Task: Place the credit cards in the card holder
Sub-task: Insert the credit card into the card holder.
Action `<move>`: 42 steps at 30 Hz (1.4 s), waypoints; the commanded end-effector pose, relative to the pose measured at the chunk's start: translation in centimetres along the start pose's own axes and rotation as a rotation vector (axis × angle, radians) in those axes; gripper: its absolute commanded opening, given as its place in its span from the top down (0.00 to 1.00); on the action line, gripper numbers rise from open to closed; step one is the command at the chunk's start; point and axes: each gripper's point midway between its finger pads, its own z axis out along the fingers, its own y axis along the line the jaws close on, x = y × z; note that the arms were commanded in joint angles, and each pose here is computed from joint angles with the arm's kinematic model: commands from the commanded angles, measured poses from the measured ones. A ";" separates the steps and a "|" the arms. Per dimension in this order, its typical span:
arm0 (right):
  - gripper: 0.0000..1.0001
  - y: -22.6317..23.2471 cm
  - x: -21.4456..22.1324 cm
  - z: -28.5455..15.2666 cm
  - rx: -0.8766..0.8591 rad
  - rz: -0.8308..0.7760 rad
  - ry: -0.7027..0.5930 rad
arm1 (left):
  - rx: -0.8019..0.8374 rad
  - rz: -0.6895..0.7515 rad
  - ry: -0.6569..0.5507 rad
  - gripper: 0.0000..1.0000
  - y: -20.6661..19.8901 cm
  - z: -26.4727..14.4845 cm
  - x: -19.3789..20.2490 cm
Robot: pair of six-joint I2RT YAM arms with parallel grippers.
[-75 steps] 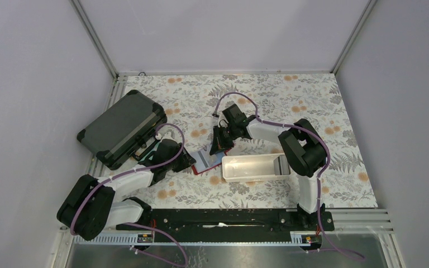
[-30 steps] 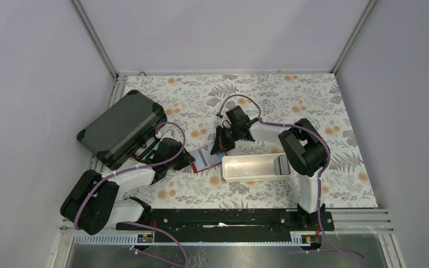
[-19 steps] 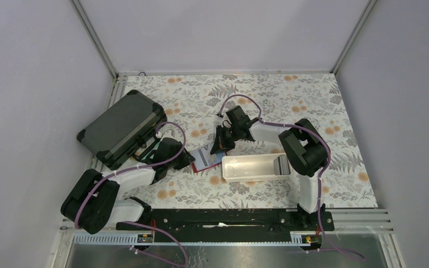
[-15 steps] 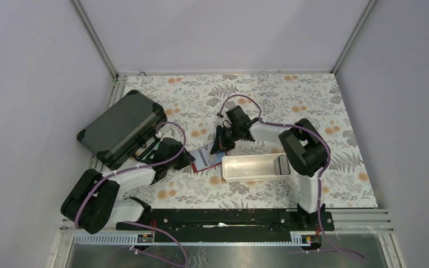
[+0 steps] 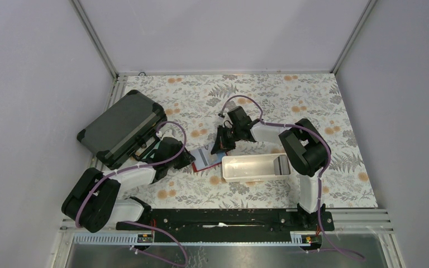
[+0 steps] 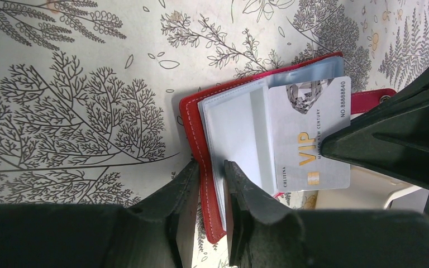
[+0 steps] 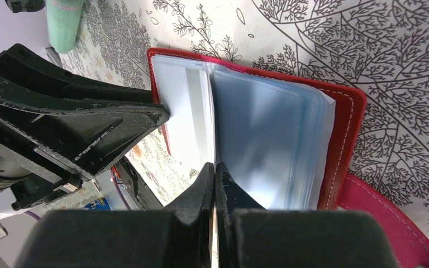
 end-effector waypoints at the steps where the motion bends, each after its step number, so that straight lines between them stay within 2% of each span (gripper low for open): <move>1: 1.00 1.0 0.0 0.0 -0.035 -0.056 -0.014 | -0.173 0.047 0.100 0.76 4.8 0.0 3.0; 25: 1.00 2.0 -0.8 -1.7 -0.030 -0.073 -0.093 | -0.174 0.041 0.105 0.77 4.9 0.0 3.1; 42: 1.00 1.3 -0.5 -0.7 -0.029 -0.061 -0.060 | -0.175 0.040 0.109 0.77 5.0 -0.1 3.2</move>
